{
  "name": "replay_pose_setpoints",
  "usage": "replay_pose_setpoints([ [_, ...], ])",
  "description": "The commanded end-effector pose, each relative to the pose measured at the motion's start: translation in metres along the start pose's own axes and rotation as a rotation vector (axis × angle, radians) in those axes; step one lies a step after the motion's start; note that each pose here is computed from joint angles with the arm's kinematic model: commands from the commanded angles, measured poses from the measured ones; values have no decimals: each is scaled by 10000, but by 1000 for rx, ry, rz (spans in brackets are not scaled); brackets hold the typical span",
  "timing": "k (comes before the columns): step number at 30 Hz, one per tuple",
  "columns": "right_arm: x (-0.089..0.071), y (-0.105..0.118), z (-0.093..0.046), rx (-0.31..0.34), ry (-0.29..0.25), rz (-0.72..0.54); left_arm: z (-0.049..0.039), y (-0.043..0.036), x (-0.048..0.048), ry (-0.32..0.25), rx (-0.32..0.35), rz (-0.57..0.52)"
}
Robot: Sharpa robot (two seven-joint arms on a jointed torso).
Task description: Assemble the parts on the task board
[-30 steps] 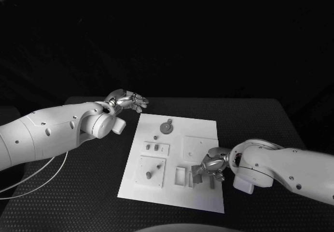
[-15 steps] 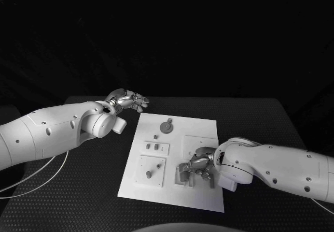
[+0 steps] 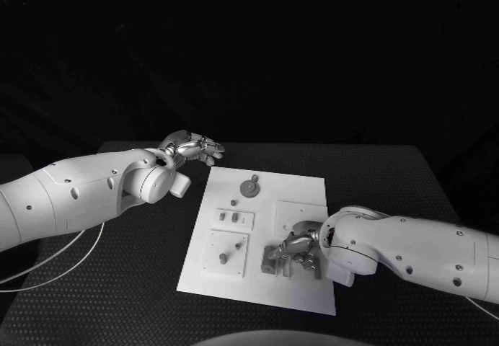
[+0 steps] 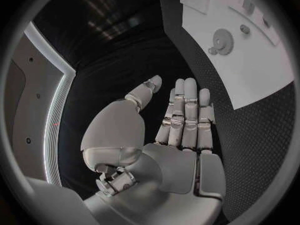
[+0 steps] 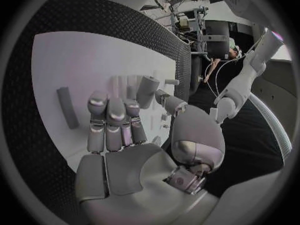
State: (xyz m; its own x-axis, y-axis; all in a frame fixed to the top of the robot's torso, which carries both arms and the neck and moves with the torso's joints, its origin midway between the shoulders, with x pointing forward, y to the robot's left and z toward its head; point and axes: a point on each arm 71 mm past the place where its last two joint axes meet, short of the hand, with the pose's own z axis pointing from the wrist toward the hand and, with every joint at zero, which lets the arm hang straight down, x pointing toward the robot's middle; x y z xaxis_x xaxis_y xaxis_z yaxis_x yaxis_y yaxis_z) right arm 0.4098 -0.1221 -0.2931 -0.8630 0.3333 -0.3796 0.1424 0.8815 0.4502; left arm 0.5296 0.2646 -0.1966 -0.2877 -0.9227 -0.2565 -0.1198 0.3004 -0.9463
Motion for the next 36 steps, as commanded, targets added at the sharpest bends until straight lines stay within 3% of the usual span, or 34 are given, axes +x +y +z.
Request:
replay_pose_setpoints([
  [1,16,-4,15,6,15,-4,3,-15,12,5,7,-2],
  [10,3,-20,-25,-39,-19,-31,4,-12,8,6,5,-1],
  [18,-6,-36,-142,-140,-72,-114,2,-7,-5,3,4,0],
  [24,-22,79,-207,-253,-198,-314,1,-6,-5,5,4,0],
  [28,-63,168,-273,-363,-357,-465,-2,-3,-14,3,4,0],
  [32,-72,208,-323,-454,-449,-531,-6,-1,-19,2,4,0],
  [36,-22,241,-337,-512,-494,-594,-6,1,-22,2,3,1],
])
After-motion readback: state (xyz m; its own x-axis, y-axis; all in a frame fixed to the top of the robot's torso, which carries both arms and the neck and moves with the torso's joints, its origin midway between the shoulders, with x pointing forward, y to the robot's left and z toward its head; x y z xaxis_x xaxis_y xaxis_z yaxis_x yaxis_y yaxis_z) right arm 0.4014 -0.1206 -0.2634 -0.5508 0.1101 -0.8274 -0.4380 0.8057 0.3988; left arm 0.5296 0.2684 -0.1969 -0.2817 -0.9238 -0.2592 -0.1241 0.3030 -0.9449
